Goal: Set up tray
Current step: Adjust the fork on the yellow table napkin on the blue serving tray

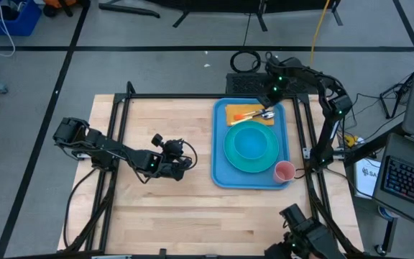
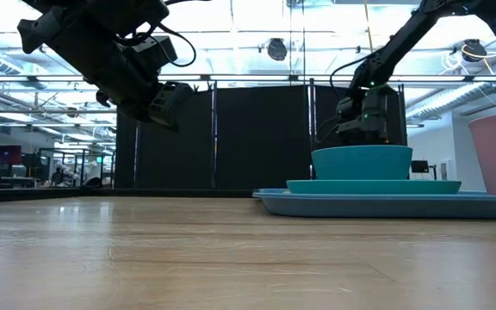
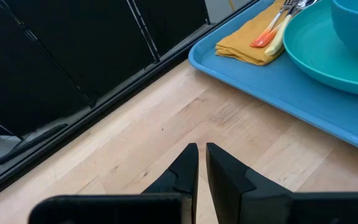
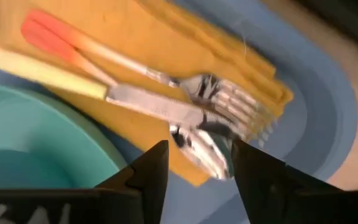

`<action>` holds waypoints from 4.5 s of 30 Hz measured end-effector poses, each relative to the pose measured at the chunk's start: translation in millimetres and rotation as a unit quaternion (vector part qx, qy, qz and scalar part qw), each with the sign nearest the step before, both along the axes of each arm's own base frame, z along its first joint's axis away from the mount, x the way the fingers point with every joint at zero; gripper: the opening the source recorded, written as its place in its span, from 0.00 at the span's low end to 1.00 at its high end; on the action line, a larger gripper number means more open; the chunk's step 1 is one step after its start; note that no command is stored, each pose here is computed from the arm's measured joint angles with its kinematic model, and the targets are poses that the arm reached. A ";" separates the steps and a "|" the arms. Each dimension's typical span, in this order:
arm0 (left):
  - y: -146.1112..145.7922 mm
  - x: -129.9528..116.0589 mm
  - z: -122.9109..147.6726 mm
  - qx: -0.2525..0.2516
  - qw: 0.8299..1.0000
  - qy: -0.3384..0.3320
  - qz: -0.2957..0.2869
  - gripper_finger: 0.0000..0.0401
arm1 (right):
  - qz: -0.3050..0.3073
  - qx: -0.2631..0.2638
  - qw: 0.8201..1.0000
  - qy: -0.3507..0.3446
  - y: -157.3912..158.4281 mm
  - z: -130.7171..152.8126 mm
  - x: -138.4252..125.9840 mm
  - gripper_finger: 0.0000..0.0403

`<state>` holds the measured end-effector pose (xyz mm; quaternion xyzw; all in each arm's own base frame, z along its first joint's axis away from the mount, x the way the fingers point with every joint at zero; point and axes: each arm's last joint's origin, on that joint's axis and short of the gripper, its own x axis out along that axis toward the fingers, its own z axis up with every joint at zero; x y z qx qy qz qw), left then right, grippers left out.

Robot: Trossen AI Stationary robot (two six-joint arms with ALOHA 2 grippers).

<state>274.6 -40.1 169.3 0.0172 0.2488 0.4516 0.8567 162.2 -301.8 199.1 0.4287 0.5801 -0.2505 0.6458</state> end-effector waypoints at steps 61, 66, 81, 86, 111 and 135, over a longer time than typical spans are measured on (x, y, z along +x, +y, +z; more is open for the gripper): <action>0.2 -0.1 0.3 0.003 1.000 -0.005 0.005 0.09 | 0.011 -0.007 0.998 0.053 10.0 -25.0 -8.5 0.39; 0.2 -0.1 0.3 0.004 1.000 -0.005 0.005 0.09 | 0.011 -0.044 0.998 0.037 7.0 -17.4 -7.1 0.39; 0.3 -0.2 0.4 0.004 1.000 -0.007 0.008 0.09 | -0.048 -0.081 0.994 0.049 -0.5 -14.0 -10.2 0.39; 0.3 -0.2 0.4 0.004 1.000 -0.007 0.008 0.09 | -0.078 -0.084 0.992 0.058 -2.7 -14.1 -12.6 0.39; 0.3 -0.2 0.4 0.002 1.000 -0.011 0.009 0.09 | -0.112 -0.094 0.989 0.025 -3.9 -32.0 -16.2 0.39; 2.1 0.1 0.4 0.002 1.000 -0.011 0.013 0.09 | -0.098 -0.058 0.993 -0.003 0.0 -32.0 -16.8 0.04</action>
